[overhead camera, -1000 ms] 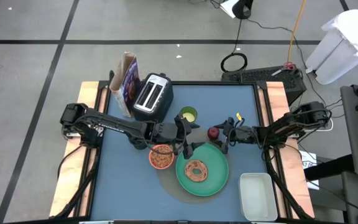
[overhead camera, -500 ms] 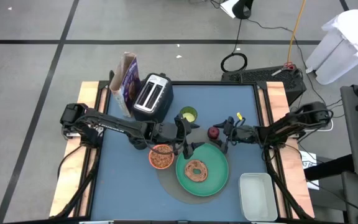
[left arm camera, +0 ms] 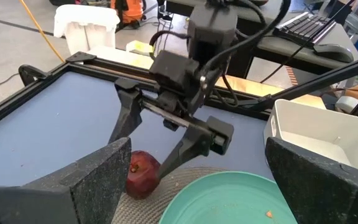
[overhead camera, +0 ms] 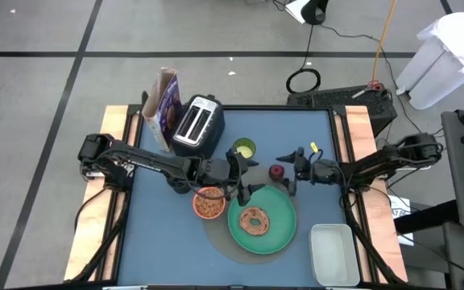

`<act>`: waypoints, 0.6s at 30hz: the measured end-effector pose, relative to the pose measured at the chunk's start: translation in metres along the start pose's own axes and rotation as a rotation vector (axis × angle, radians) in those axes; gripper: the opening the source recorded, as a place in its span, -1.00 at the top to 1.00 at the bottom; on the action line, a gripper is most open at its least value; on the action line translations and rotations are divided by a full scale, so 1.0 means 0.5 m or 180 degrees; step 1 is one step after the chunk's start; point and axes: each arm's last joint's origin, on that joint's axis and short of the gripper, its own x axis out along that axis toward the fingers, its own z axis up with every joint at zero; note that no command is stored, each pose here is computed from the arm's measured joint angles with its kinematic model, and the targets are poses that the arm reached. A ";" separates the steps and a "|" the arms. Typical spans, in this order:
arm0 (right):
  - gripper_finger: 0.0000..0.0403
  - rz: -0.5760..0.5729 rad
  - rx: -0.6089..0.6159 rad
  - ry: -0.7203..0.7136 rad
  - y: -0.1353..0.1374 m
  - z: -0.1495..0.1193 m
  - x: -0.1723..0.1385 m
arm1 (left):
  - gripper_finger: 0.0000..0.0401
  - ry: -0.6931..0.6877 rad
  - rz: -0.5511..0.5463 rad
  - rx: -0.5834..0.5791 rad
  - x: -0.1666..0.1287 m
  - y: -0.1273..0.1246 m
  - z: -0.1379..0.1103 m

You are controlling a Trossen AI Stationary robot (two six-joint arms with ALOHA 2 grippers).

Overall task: Arrange a breakfast setting
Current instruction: Put the spoon beside the orange bowl

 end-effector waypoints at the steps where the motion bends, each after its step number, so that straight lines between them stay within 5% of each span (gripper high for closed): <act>1: -0.77 0.0006 0.0012 -0.0042 0.000 0.004 -0.002 | -0.87 0.0001 -0.0008 0.0002 0.000 -0.002 0.000; 12: -0.77 0.0068 0.0166 -0.0468 0.000 0.043 -0.020 | -0.87 0.0163 0.0018 -0.0143 -0.023 -0.002 0.003; 18: -0.77 0.0085 0.0191 -0.0561 0.000 0.052 -0.026 | -0.87 0.0675 0.0273 -0.0808 -0.110 0.018 0.023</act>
